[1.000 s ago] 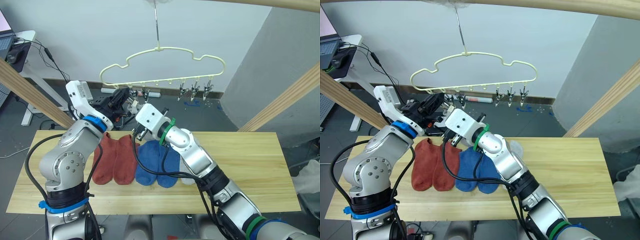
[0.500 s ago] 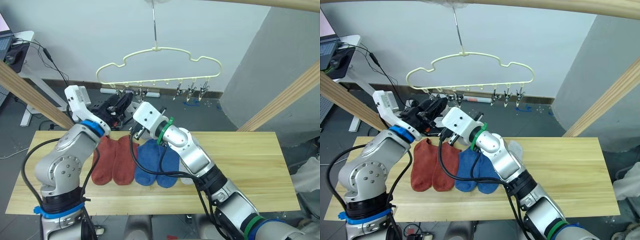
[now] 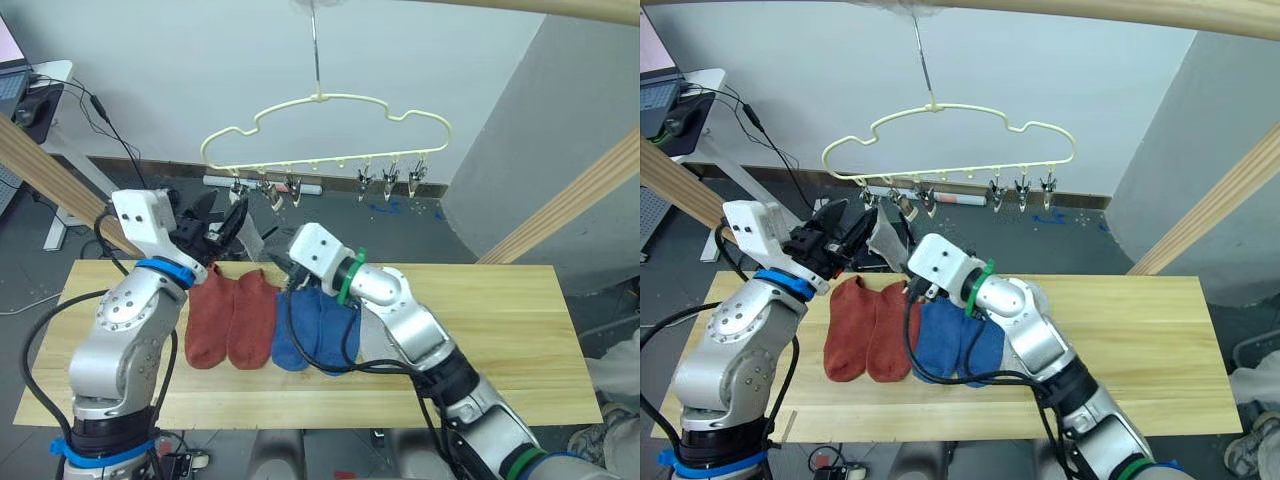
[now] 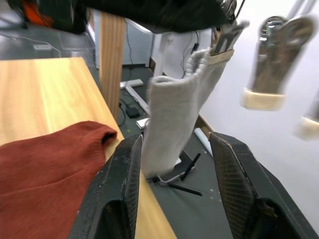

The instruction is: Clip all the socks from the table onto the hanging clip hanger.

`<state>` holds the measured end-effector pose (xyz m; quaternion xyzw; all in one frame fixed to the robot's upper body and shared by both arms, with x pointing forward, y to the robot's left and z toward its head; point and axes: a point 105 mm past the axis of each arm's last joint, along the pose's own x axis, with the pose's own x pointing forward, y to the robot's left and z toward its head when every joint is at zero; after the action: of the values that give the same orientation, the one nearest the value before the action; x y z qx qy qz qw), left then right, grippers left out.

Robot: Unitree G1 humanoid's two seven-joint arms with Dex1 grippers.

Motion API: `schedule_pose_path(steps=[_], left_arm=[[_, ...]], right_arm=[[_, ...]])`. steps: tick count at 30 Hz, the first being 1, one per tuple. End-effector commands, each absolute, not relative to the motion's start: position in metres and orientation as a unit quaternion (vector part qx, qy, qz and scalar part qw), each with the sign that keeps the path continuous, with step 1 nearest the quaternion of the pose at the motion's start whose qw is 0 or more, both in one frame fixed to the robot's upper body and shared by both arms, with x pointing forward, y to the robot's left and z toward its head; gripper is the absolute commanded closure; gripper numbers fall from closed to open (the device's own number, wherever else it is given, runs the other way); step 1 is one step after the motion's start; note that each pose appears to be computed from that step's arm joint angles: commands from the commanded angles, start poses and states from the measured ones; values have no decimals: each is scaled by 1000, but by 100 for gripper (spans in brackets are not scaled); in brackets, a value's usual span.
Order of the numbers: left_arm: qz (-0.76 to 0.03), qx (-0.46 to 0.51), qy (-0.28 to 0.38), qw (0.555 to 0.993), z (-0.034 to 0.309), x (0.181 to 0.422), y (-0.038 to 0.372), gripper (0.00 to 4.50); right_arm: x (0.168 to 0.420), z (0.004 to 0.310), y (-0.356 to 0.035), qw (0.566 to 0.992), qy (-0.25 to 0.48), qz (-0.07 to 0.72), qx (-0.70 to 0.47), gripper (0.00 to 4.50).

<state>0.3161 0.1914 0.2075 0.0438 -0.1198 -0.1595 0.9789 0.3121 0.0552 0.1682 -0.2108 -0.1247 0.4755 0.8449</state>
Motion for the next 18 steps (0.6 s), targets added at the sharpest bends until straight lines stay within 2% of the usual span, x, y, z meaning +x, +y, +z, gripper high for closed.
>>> schedule_pose_path(steps=[1, 12, 18], left_arm=[[-175, 82, -165, 967, 212, 309, 174, 189], [-141, 84, -181, 970, 189, 323, 161, 189], [-125, 77, -194, 970, 189, 331, 159, 189]], right_arm=[[298, 187, 37, 835, -149, 492, -198, 232], [295, 203, -29, 849, -125, 469, -210, 232], [297, 214, -43, 857, -131, 456, -200, 232]])
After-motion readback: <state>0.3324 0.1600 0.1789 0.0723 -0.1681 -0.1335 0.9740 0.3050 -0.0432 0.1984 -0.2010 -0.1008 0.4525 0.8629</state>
